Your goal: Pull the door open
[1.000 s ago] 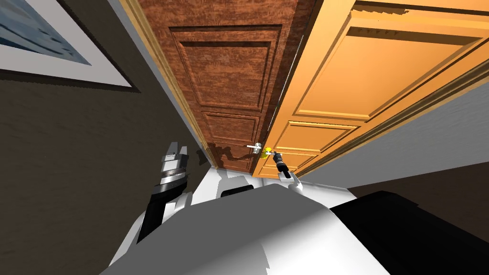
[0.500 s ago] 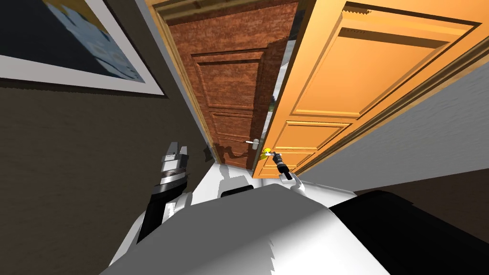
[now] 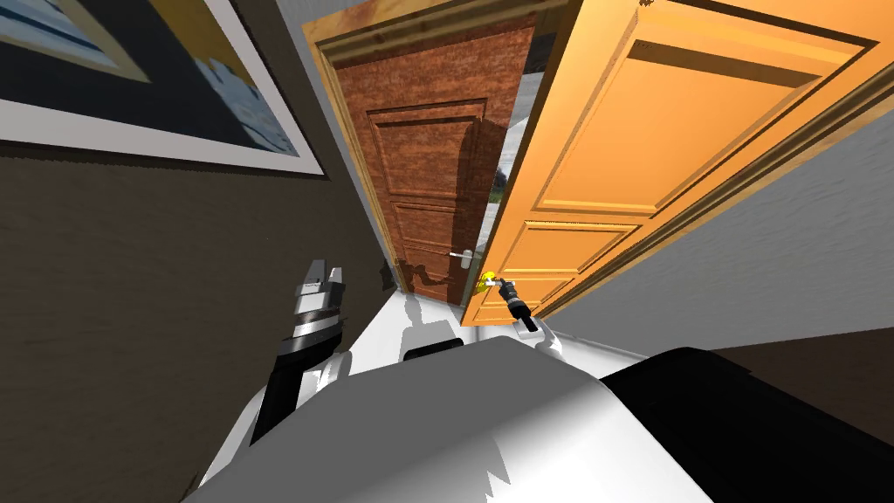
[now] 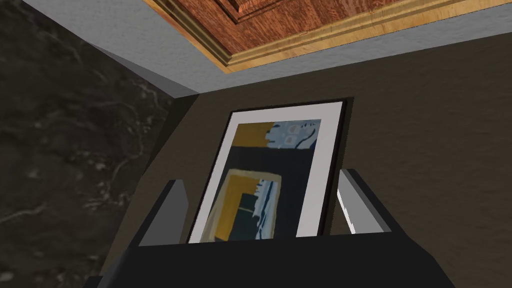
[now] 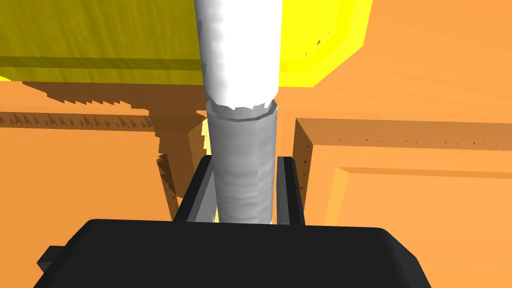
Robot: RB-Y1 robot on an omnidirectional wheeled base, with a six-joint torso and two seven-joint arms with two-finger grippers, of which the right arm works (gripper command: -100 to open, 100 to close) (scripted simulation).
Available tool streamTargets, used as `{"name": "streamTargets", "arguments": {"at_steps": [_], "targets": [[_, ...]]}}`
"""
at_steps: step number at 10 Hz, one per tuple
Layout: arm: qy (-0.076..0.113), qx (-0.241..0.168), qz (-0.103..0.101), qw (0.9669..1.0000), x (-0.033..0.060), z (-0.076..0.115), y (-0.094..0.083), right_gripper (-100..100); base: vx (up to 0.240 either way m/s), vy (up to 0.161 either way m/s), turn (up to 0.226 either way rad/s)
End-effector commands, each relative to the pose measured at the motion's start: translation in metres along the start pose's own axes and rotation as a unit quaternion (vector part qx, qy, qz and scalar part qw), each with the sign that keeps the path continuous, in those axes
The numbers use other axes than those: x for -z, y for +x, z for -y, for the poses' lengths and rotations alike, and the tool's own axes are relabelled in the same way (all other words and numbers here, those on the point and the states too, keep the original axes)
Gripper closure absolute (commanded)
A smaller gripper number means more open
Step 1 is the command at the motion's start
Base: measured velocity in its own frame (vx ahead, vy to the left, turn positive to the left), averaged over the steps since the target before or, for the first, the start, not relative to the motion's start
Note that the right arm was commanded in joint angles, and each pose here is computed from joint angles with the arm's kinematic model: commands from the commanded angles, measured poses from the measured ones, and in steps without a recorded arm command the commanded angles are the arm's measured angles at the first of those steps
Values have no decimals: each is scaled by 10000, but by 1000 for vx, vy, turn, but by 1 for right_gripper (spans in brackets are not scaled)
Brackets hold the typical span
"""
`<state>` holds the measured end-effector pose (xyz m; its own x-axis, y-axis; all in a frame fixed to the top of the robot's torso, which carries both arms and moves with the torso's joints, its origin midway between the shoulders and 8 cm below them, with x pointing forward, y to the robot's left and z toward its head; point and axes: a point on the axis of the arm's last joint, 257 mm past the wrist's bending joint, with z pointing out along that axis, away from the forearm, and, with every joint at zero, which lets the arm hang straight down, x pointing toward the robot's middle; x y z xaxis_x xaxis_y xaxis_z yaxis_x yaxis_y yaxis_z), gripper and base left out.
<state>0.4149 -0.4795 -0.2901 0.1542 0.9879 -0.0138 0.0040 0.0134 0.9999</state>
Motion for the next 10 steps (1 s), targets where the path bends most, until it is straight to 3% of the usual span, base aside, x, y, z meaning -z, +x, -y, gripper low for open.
{"name": "streamTargets", "arguments": {"at_steps": [1,6,7,10], "targets": [[-6,-33,-178,9998,68,32,94,100,-204,-32,115],[-13,-68,-557,9984,254,23,185,100,-224,-72,122],[-1,-23,-451,9990,224,3,103,100,-105,-45,18],[6,-39,-642,9979,334,27,125,100,-198,-63,153]]}}
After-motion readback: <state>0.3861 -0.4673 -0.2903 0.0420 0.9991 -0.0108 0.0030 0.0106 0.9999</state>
